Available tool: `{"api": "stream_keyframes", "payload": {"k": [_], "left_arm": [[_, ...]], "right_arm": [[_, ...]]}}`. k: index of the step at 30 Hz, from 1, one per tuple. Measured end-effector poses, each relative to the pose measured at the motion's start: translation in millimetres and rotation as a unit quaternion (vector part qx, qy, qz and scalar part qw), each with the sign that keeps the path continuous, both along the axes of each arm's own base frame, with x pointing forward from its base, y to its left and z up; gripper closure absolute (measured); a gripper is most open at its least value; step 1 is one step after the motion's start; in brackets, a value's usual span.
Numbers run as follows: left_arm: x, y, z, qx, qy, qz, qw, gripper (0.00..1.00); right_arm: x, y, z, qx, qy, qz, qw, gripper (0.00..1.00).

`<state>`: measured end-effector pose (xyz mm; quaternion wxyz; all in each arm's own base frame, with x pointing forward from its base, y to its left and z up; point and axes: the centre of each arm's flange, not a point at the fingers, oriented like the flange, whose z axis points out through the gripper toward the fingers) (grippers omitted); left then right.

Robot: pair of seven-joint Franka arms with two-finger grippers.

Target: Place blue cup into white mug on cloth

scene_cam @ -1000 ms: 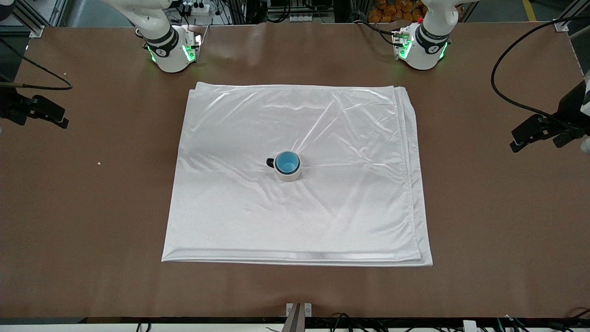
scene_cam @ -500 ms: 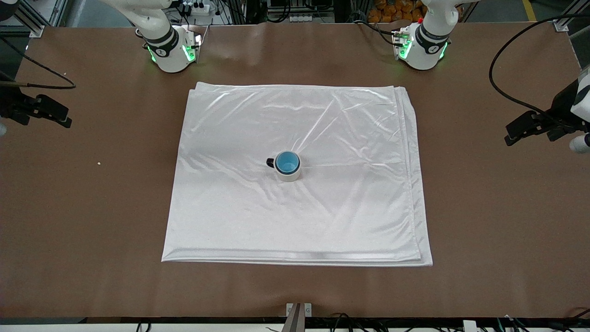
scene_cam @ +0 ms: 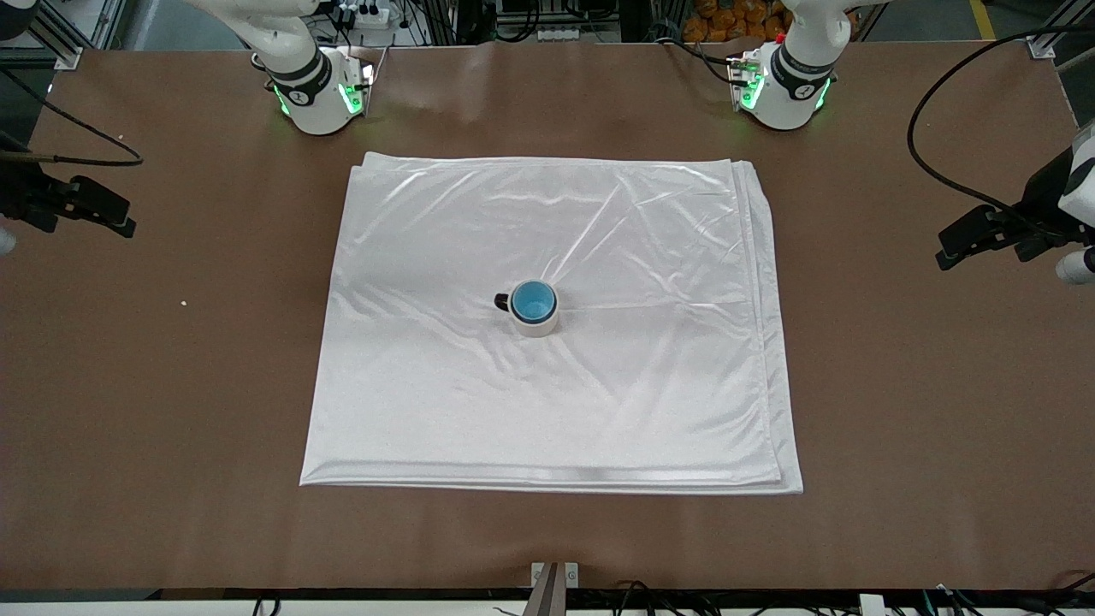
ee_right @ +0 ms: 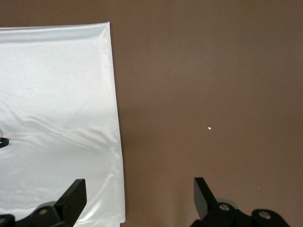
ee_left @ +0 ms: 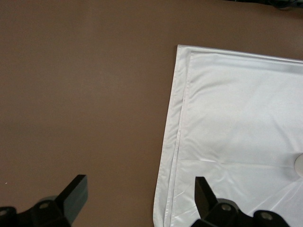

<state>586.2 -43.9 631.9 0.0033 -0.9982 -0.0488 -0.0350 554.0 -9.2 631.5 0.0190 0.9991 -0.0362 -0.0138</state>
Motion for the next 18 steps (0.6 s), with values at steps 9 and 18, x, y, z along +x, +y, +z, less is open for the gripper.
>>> {"api": "stream_keyframes", "payload": {"k": [9, 18], "left_arm": [[-0.1, -0.4, -0.1, 0.0, 0.0, 0.0, 1.0, 0.0], [-0.3, -3.7, -0.1, 0.0, 0.0, -0.003, 1.0, 0.0]], "right_arm": [[0.0, 0.0, -0.1, 0.0, 0.0, 0.0, 1.0, 0.0], [0.2, -0.1, -0.6, 0.0, 0.001, -0.001, 1.0, 0.0]]}}
